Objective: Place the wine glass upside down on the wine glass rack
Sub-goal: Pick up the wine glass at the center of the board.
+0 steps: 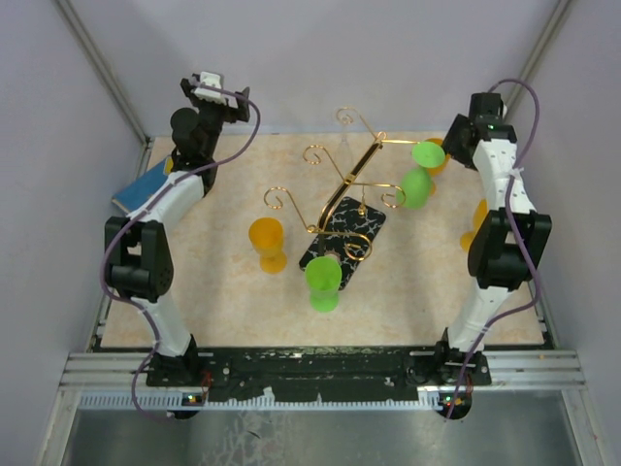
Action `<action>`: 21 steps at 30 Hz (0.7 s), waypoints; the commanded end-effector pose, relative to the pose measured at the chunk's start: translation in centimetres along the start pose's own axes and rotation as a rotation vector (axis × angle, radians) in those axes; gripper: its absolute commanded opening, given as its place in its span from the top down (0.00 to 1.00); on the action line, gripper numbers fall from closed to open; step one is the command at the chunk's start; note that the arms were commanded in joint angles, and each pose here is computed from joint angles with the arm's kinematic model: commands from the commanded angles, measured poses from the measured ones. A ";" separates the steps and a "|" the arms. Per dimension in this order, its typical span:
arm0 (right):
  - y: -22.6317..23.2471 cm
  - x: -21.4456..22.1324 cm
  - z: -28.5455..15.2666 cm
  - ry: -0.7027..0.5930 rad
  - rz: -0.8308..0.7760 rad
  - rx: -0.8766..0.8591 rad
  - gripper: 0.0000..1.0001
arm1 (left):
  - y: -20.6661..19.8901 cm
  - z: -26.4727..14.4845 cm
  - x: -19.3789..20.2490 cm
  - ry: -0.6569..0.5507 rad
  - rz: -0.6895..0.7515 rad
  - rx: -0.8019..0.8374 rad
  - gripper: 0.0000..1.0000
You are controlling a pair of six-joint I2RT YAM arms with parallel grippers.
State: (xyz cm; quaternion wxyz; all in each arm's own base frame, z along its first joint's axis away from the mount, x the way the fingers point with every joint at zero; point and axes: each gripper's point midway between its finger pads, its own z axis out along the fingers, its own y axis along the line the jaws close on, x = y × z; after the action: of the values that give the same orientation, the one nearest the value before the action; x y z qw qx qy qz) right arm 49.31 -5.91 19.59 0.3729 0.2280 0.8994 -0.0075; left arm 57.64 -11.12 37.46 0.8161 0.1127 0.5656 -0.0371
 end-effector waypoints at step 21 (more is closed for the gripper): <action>0.4 -5.1 -1.9 -0.159 -0.047 0.005 1.00 | 1.9 3.5 -2.3 0.065 -0.102 -0.090 0.01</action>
State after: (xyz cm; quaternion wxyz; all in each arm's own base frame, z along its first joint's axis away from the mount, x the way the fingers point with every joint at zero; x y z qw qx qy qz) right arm 50.05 -6.18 18.49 0.3733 0.2173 0.9018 -0.0158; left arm 59.41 -10.95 40.12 0.8124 0.0829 0.5754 -0.0460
